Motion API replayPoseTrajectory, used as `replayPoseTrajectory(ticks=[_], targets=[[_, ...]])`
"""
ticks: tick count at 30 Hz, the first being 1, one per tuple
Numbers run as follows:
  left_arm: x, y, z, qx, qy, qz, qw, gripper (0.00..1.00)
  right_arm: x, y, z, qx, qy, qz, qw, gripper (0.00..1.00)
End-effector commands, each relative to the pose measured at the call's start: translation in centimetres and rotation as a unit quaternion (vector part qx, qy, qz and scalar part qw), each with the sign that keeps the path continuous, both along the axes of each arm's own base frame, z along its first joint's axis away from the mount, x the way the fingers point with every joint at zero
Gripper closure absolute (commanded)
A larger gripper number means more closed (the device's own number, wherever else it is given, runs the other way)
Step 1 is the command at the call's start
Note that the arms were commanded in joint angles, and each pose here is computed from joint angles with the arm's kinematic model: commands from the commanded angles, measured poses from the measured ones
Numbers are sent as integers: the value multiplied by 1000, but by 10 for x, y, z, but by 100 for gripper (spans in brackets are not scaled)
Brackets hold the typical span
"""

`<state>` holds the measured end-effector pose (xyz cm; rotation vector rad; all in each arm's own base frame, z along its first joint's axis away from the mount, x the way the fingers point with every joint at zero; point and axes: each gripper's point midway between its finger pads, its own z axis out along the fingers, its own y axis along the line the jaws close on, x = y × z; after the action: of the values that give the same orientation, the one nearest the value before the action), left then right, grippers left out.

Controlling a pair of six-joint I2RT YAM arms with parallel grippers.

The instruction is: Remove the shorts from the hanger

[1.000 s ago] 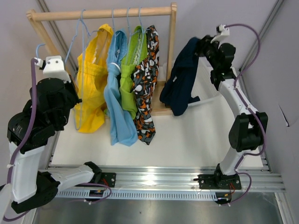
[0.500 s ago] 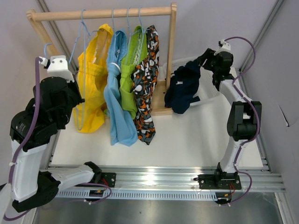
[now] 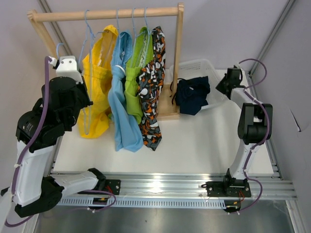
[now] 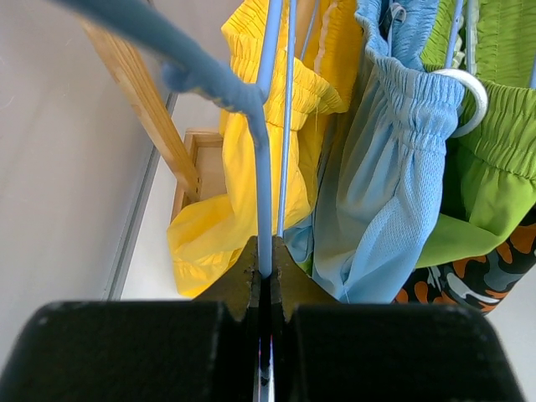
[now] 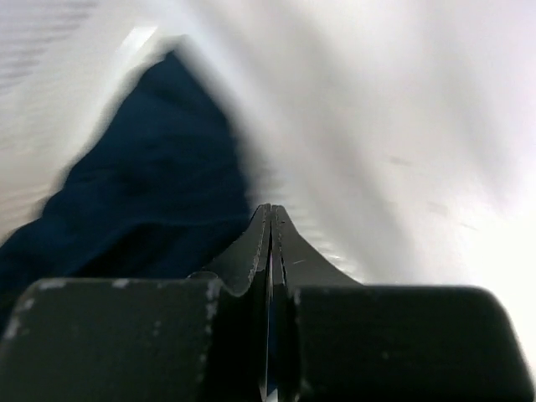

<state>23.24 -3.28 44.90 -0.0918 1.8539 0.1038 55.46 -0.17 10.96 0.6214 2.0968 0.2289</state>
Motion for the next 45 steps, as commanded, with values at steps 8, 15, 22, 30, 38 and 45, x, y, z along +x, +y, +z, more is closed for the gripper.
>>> replayPoseTrajectory(ticks=[8, 15, 22, 30, 38, 45], targets=[[0, 17, 36, -1, -37, 31, 999, 100, -104, -123, -28, -34, 105, -209, 972, 100], [5, 38, 62, 20, -73, 79, 994, 100, -121, -129, 2, -32, 80, -214, 973, 100], [35, 48, 73, 27, -80, 103, 991, 100, -114, -86, 101, -5, -69, -101, 992, 18], [75, 59, 60, 45, -48, 121, 990, 100, -162, -48, 210, -2, -196, -64, 978, 13], [134, 52, 62, -1, -53, 97, 994, 100, -171, -4, 206, 43, -208, -3, 977, 13], [178, 31, 71, -26, -80, 59, 995, 100, -170, 16, 188, 52, -196, 28, 979, 12]])
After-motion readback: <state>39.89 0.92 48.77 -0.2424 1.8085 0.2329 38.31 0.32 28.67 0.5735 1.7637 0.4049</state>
